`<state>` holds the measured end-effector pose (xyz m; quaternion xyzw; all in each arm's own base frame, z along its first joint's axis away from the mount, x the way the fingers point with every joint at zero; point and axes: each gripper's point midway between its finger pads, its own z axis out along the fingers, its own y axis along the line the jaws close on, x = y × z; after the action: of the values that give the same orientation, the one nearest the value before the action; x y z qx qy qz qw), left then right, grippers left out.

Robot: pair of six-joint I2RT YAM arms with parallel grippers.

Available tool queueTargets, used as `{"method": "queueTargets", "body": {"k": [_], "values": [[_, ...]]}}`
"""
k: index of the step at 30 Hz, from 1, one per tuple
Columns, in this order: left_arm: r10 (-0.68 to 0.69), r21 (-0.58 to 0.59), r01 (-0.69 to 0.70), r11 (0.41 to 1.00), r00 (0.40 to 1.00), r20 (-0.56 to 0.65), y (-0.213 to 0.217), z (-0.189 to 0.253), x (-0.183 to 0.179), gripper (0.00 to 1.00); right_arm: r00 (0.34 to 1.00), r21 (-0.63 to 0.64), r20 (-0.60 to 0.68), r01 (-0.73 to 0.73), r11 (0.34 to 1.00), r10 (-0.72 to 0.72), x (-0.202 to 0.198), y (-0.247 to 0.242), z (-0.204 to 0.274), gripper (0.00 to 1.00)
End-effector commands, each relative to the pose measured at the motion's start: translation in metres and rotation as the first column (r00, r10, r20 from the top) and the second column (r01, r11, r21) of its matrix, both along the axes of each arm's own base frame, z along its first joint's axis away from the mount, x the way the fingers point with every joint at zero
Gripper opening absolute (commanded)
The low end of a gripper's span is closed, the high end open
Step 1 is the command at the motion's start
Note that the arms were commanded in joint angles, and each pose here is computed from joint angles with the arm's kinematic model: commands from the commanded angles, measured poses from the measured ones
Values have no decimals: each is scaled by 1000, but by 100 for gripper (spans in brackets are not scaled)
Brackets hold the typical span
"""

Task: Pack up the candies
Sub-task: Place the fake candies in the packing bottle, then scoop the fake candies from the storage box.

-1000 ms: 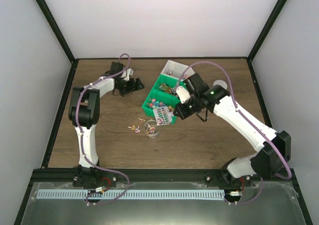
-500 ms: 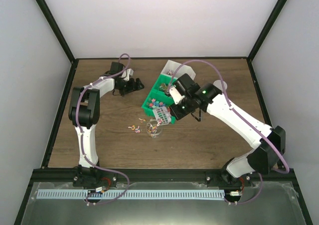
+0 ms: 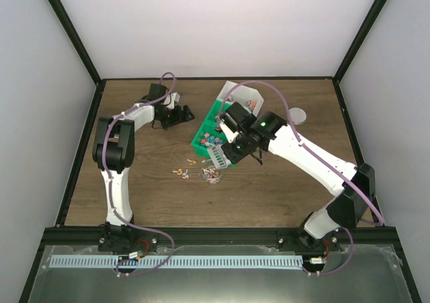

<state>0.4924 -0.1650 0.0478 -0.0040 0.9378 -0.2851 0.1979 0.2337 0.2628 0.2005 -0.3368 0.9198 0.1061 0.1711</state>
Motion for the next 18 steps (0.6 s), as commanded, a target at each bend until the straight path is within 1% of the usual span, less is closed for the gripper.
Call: {"method": "queueTargets", "body": {"k": [1,4,6,9,11,13,15,16,18], "values": [[-9,-17,9,1000,1000,19,-2,5,7,97,996,26,80,41,999,-43,10,-1,29,1],[-8,-19,8,1000,999,37,-2,13,9,97,993,82,110,44,996,-53,14,4,48,1],[8,11,-9,1000,998,63,1,19,12,97,985,93,149,76,993,-90,22,2,59,1],[9,39,-13,999,995,100,0,33,15,98,958,76,213,181,981,-193,47,-16,67,1],[-6,61,-1,998,993,122,-6,43,15,98,937,76,216,264,962,-274,68,-33,67,1],[-43,105,28,994,989,142,-15,50,13,99,893,85,228,378,922,-387,92,-53,69,1],[-79,140,59,988,986,149,-26,56,8,99,850,120,218,464,877,-480,114,-69,73,1],[-96,155,73,985,984,149,-32,57,5,99,828,143,203,502,853,-522,125,-75,76,1],[-130,166,104,981,980,150,-43,59,-3,99,778,139,139,597,790,-612,143,-92,67,1]]}}
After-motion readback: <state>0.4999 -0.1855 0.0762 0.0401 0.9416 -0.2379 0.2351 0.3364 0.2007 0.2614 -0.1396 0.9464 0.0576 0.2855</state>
